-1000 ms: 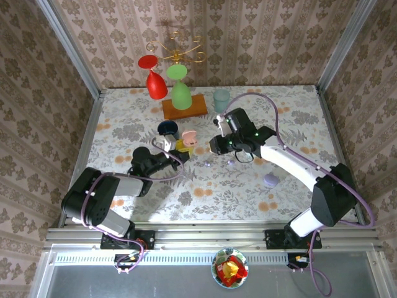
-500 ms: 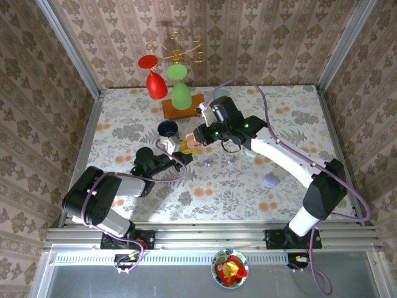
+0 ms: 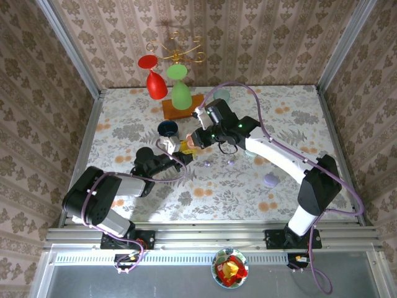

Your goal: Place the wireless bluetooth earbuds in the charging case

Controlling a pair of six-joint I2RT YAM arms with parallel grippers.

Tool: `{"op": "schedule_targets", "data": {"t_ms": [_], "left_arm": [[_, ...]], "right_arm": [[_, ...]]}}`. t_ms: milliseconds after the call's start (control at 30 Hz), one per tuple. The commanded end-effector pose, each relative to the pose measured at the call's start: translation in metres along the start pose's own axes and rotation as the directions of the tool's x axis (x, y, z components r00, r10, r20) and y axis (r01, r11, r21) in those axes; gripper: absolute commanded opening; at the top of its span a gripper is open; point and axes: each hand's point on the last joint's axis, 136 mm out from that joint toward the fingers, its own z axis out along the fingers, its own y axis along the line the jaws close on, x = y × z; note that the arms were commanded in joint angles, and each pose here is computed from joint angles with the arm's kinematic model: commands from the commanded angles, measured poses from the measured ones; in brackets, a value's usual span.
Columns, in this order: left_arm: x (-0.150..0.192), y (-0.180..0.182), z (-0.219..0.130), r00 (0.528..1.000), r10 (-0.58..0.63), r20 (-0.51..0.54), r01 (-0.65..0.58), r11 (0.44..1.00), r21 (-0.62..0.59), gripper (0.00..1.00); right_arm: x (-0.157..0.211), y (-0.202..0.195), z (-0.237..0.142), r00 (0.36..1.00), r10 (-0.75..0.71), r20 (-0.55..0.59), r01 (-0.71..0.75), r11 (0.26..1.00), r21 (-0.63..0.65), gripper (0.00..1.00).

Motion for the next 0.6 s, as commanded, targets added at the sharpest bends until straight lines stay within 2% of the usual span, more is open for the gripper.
{"op": "schedule_targets", "data": {"t_ms": [0, 567], "left_arm": [[-0.024, -0.003, 0.005, 0.996, 0.059, 0.064, -0.06, 0.998, 0.014, 0.25], [-0.023, -0.003, 0.007, 0.996, 0.06, 0.062, -0.061, 0.998, 0.021, 0.25]], "right_arm": [[-0.008, 0.006, 0.001, 1.0, 0.01, 0.019, -0.009, 1.0, -0.017, 0.17], [-0.01, 0.007, 0.013, 0.998, 0.067, 0.01, -0.066, 0.997, -0.038, 0.16]]}}
